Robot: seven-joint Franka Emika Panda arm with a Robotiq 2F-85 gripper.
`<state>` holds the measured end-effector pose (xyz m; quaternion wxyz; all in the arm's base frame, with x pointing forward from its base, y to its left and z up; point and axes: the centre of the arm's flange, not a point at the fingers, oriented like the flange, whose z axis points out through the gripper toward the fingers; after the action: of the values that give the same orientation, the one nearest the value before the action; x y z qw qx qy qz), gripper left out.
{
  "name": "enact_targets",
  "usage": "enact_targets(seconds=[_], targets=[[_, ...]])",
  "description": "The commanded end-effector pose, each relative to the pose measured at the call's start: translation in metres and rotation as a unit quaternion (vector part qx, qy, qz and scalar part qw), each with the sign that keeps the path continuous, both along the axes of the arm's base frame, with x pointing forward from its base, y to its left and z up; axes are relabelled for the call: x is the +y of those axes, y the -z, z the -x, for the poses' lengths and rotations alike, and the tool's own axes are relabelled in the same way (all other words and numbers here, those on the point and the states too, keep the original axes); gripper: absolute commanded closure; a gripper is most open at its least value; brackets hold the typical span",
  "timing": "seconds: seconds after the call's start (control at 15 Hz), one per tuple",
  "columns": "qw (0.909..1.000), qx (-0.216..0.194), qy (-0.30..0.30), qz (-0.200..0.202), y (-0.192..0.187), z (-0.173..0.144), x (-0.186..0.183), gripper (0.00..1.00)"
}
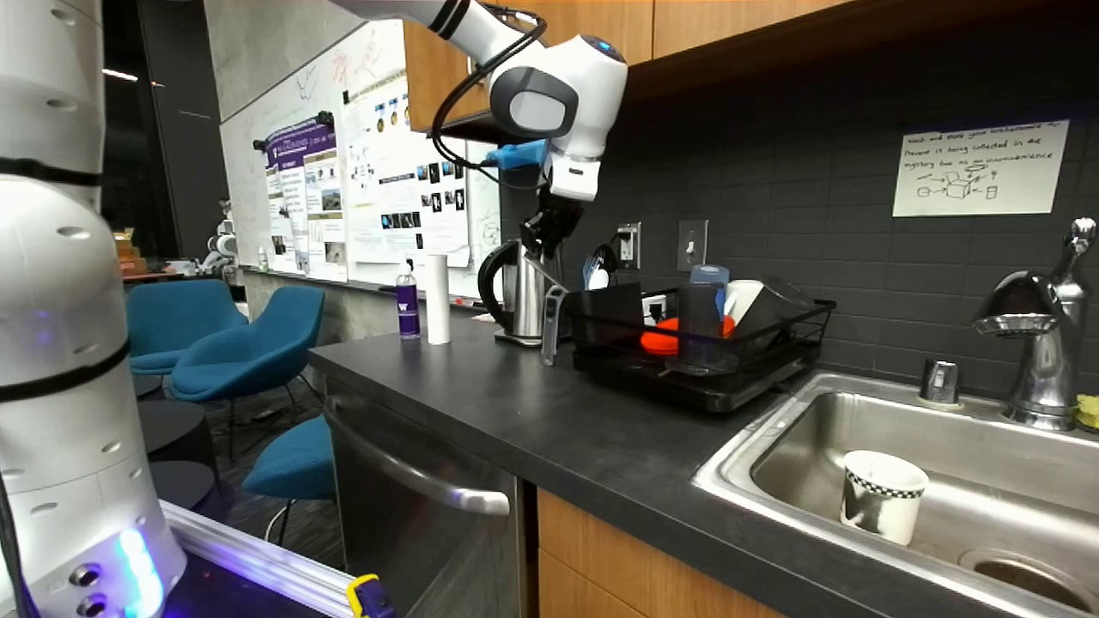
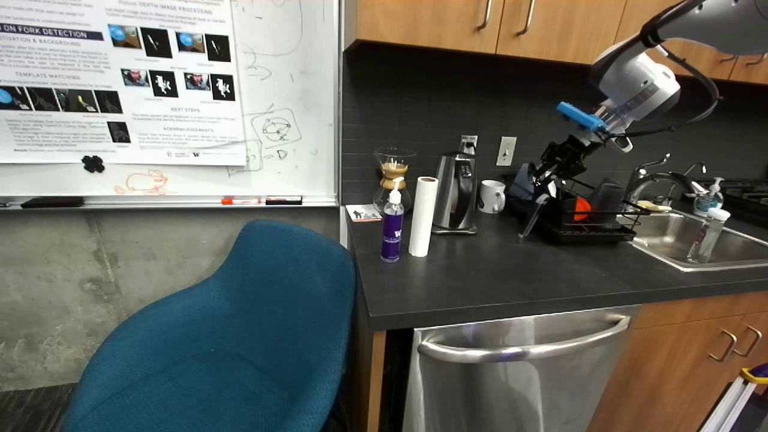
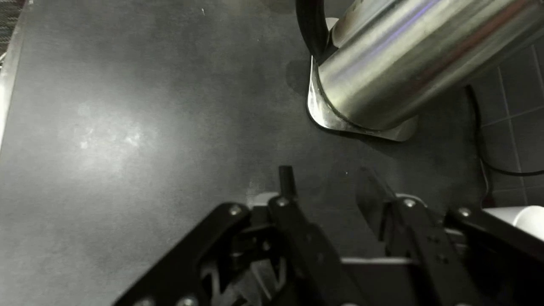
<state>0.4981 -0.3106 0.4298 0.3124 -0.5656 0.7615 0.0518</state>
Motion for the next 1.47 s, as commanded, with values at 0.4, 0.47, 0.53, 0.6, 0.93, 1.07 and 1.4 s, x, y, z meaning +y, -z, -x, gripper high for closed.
enact_targets(seconds=[0.4,0.47,0.53,0.6,0.93,1.07,1.4], targets=[[0.9992,-0.008,-0.039,-0.008,-0.004,-0.001,0.014,0.00],[0.9970,-0.024,-0.073,0.007,-0.006,0.000,0.023,0.00],[0.9942,-0.038,-0.099,0.019,-0.007,0.000,0.030,0.00],[0.9910,-0.049,-0.120,0.034,-0.009,0.000,0.037,0.00],[0.9618,-0.082,-0.244,0.094,-0.026,0.004,0.064,0.00],[0.9446,-0.084,-0.294,0.119,-0.032,0.007,0.075,0.00],[0.8894,-0.079,-0.413,0.178,-0.038,0.014,0.121,0.00]])
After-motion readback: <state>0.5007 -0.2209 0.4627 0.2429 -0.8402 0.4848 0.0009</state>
